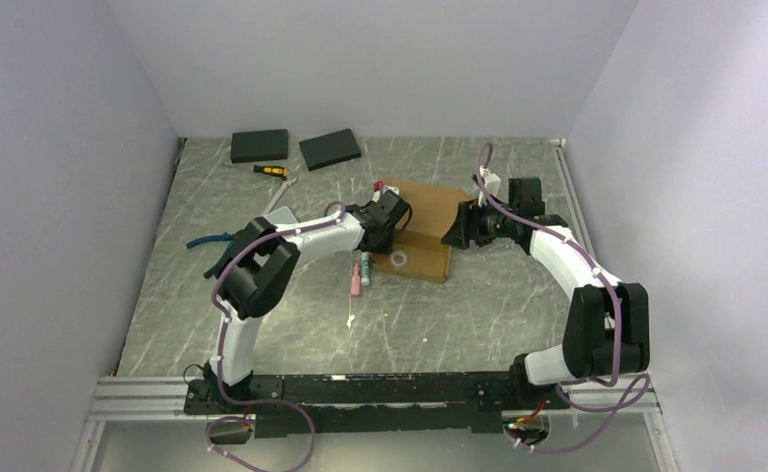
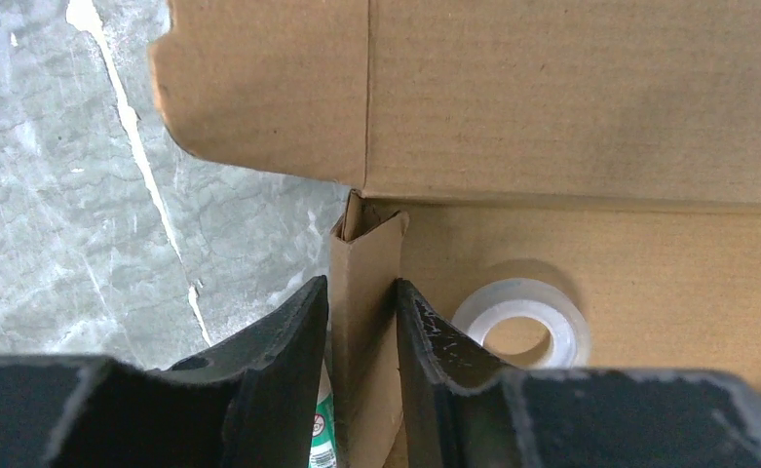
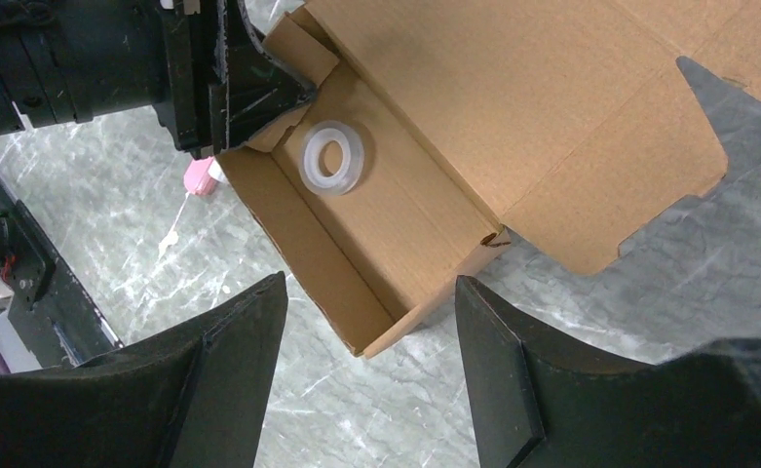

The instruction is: Fold the paper box

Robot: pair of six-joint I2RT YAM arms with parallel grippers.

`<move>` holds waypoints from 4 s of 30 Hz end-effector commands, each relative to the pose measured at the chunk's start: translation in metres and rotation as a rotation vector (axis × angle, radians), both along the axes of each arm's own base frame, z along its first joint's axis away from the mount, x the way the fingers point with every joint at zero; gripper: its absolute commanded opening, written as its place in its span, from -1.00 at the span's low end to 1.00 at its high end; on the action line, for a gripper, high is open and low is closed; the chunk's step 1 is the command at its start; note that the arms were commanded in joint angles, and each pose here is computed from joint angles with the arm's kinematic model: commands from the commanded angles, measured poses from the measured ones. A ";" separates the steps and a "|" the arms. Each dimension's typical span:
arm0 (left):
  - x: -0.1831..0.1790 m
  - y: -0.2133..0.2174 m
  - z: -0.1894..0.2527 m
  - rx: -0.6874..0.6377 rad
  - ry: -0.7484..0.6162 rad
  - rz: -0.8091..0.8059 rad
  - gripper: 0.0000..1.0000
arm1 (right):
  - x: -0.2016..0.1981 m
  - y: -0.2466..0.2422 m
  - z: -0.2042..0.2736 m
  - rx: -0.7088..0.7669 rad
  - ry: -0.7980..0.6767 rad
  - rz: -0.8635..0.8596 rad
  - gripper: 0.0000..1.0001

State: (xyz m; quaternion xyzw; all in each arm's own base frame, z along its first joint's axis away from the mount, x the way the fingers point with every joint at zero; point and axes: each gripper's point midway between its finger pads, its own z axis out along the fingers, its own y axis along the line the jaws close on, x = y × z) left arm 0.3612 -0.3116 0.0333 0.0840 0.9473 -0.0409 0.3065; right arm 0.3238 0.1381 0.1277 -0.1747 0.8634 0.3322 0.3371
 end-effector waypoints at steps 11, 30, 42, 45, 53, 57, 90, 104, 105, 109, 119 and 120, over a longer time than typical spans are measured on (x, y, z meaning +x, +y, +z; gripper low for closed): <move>0.014 -0.006 0.053 -0.065 -0.081 0.009 -0.15 | 0.010 0.000 0.018 -0.024 -0.104 0.024 0.34; 0.011 0.008 0.020 0.019 0.011 -0.018 -1.00 | 0.007 0.007 0.009 -0.033 -0.072 0.059 0.36; 0.002 0.005 0.008 -0.016 0.021 -0.025 -0.83 | -0.003 0.020 0.009 -0.034 -0.078 0.143 0.41; 0.000 0.005 0.001 0.007 0.039 -0.030 -0.83 | -0.003 0.021 0.010 -0.034 -0.079 0.144 0.41; 0.006 0.016 -0.004 0.174 -0.028 0.012 -1.00 | -0.002 0.020 0.010 -0.041 -0.081 0.141 0.41; 0.013 0.008 -0.002 0.180 -0.064 0.020 -1.00 | -0.001 0.019 0.012 -0.047 -0.087 0.137 0.42; 0.005 0.002 0.049 0.054 -0.069 -0.013 -0.30 | 0.000 0.017 0.010 -0.054 -0.082 0.134 0.46; -0.001 0.006 0.017 0.091 0.007 -0.032 -0.73 | 0.000 0.017 0.011 -0.053 -0.085 0.133 0.46; -0.003 0.006 0.011 0.097 0.021 -0.035 -0.76 | 0.000 0.017 0.011 -0.053 -0.083 0.133 0.46; -0.007 0.009 -0.007 0.120 0.054 -0.037 -0.85 | 0.000 0.017 0.012 -0.054 -0.086 0.132 0.46; -0.007 0.020 -0.026 0.179 0.074 -0.020 -0.74 | -0.001 0.017 0.012 -0.053 -0.085 0.133 0.47; -0.007 0.021 -0.026 0.182 0.072 -0.020 -0.74 | -0.001 0.017 0.012 -0.053 -0.085 0.133 0.47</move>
